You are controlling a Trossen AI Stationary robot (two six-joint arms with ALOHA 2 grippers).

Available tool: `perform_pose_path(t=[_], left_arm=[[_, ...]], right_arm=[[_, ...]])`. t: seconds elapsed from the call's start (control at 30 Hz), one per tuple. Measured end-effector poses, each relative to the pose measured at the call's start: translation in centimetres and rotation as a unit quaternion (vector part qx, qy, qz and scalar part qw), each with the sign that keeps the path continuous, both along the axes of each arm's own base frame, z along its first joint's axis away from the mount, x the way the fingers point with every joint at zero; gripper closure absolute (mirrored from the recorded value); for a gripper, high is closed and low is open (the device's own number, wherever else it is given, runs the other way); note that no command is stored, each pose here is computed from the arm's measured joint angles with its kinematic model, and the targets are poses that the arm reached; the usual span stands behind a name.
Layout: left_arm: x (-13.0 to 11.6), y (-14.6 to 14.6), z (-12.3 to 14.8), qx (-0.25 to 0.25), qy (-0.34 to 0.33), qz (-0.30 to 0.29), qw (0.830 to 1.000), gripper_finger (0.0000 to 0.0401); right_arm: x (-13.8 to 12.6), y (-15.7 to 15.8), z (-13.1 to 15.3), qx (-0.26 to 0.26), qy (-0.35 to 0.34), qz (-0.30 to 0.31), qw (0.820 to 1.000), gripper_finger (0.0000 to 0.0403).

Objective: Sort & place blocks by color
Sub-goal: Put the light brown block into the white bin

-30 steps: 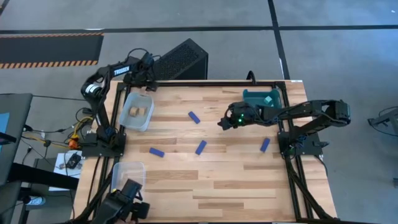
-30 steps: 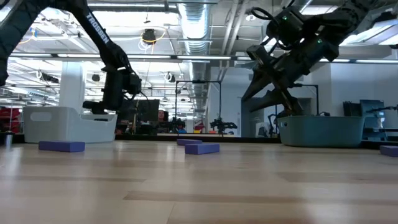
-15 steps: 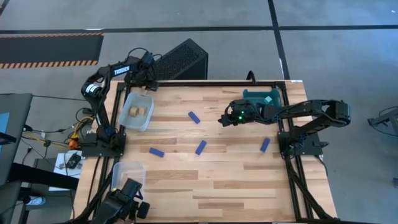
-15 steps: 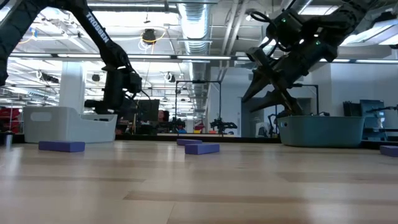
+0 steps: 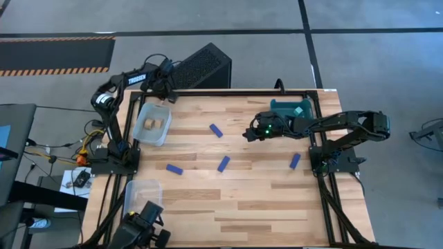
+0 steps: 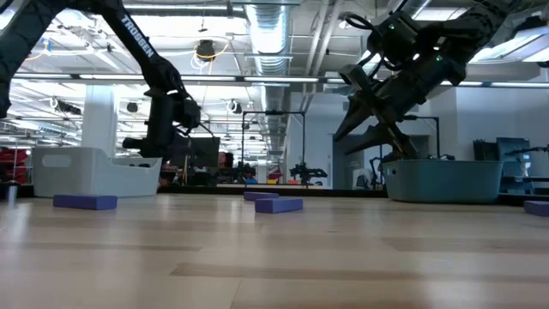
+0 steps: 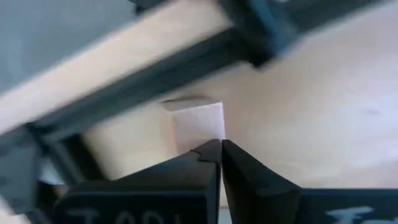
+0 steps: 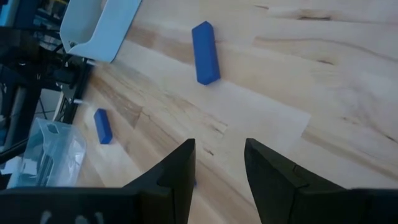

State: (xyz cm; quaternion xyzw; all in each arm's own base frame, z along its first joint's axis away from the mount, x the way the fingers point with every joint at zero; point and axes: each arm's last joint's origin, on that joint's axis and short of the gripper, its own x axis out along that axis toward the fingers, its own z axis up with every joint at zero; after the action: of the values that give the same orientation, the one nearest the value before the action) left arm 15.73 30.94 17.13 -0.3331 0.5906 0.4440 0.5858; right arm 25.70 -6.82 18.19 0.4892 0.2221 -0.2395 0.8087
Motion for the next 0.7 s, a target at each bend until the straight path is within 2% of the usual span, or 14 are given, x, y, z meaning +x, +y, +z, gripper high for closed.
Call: perform_pose_path(t=[0.27, 0.43, 0.7], left_arm=[[2.8, -1.9, -0.1, -0.021, -0.010, -0.048, 0.999, 0.0399], [4.5, -3.2, 0.1, -0.048, -0.040, -0.079, 0.995, 0.0400], [7.4, -3.9, 1.9, -0.021, -0.059, -0.132, 0.989, 0.0400]], right_arm=[[0.2, 0.8, 0.0, 0.005, -0.001, 0.016, 1.000, 0.0241], [0.4, 1.6, 0.0, 0.008, -0.002, 0.028, 1.000, 0.0241], [0.5, 2.3, 0.0, 0.010, -0.001, 0.033, 0.999, 0.0241]])
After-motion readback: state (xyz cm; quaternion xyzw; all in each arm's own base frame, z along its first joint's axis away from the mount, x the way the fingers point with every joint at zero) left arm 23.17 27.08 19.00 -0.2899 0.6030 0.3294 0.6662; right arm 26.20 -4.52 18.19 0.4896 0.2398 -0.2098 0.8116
